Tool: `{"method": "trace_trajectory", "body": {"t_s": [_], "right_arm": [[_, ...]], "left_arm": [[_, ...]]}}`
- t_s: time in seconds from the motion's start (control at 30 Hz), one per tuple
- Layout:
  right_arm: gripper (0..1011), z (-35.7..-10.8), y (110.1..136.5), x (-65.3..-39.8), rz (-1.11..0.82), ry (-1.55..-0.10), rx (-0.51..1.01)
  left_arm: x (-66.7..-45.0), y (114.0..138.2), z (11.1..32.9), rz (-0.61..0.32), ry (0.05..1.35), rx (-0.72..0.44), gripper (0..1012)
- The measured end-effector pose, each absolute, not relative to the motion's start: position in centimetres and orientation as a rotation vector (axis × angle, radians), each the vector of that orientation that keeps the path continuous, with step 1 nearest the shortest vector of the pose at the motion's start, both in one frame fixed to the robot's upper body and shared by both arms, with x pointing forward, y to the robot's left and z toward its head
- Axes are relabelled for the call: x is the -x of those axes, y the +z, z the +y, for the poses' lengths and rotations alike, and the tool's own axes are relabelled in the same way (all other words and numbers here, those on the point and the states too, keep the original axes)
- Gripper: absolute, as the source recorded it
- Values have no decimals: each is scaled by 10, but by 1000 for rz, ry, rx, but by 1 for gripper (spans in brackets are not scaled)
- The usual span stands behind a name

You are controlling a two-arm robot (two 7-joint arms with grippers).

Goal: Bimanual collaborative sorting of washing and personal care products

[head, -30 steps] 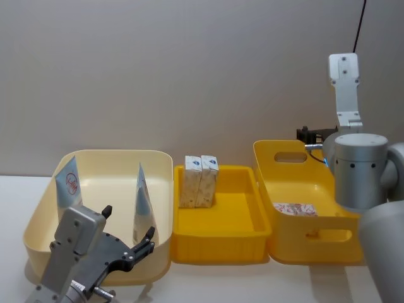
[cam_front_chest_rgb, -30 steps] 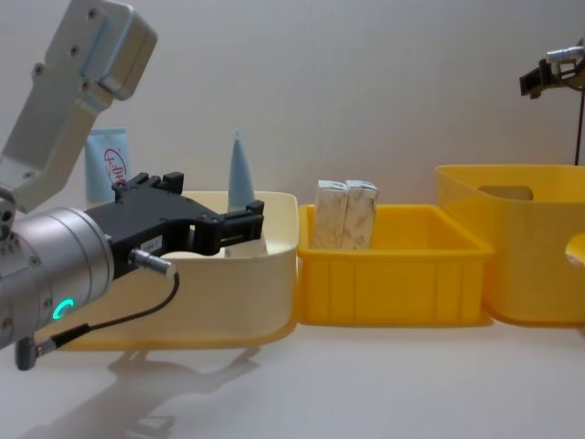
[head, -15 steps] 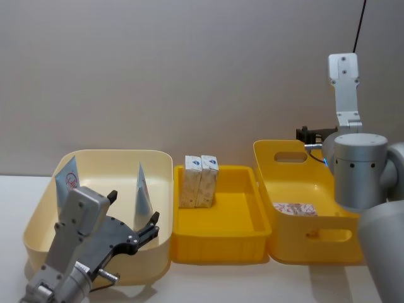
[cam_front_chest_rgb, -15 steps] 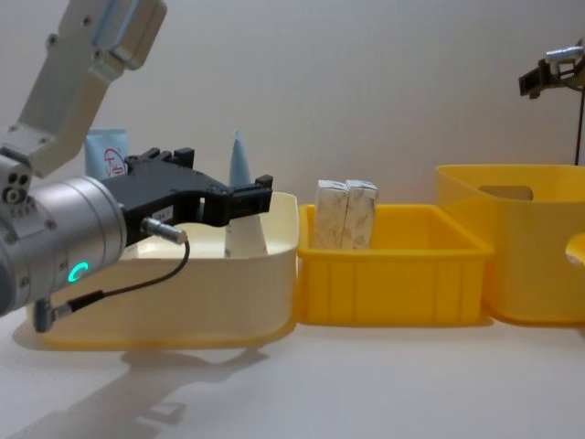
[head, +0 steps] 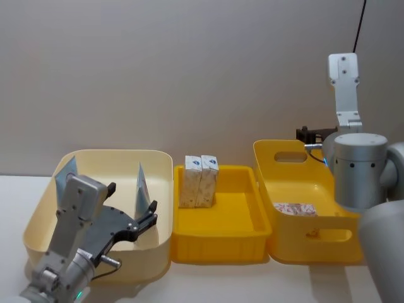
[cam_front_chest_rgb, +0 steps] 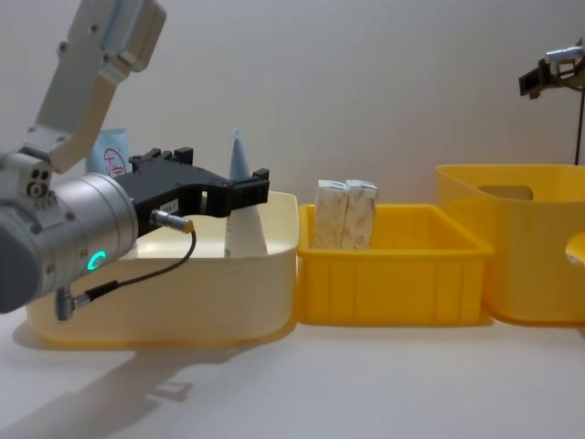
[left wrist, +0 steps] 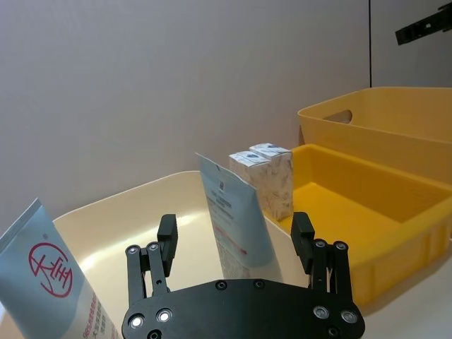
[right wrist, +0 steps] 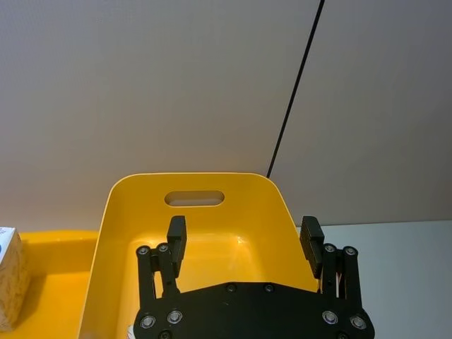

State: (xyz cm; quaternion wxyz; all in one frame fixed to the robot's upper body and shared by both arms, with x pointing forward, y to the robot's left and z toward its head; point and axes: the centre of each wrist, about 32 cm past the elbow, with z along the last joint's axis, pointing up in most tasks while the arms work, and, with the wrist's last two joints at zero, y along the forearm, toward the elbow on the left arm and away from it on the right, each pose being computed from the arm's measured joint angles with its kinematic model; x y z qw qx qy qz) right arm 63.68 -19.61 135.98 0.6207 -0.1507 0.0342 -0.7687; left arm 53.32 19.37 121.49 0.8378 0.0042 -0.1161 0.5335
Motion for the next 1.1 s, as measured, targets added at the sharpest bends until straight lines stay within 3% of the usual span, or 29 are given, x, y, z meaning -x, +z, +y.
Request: {"method": "trace_trajectory", "body": {"t_s": [0.87, 1.1], "right_arm": [[1001, -196, 1360, -637, 79, -1767, 346], [1001, -196, 1360, -637, 78, -1767, 346]], "left_arm": [[-572, 1215, 181, -206, 1095, 21, 1000], [-575, 1215, 179, -201, 1091, 21, 833]]}}
